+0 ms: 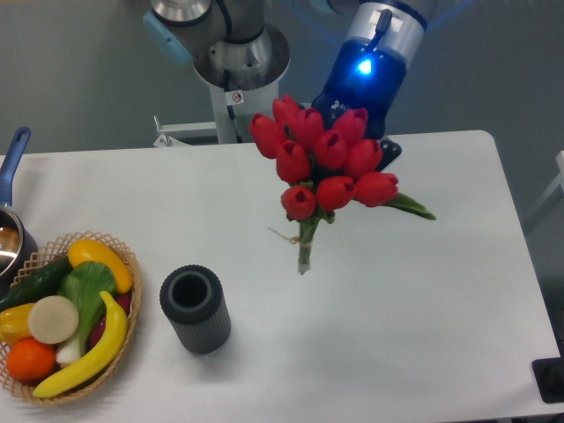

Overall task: Place the flowers on the table
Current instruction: 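Carry the red tulip bouquet with the gripper toward the open table area, then lower the held tulips toward the table surface, tilting the stems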

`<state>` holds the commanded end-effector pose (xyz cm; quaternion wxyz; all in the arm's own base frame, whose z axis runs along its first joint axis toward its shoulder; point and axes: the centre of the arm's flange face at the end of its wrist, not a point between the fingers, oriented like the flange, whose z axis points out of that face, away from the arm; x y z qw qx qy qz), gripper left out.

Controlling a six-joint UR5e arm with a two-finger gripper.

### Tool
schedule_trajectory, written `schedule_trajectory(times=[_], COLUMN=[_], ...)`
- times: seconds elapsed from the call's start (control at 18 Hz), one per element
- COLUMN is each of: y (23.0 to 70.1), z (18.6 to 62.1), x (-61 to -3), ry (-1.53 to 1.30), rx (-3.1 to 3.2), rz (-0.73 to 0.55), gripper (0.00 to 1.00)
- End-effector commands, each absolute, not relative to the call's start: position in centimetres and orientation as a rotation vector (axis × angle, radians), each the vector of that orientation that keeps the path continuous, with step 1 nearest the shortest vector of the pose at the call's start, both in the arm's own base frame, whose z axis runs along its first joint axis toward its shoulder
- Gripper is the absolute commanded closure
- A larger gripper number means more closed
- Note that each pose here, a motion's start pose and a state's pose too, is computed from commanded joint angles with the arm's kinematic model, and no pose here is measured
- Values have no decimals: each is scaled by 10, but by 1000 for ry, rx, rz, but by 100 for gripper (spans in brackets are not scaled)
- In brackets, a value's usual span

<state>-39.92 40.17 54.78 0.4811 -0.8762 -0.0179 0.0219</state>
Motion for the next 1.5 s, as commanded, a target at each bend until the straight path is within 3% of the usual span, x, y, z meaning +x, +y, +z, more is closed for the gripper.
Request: schedule_trajectory(times=[0.22, 0.39, 1.5], y=[394, 389, 388], z=[547, 541, 402], x=[-397, -395, -417], ry=[-97, -137, -32], rx=[-2235, -2305, -2889], rz=[158, 163, 356], gripper=[59, 59, 60])
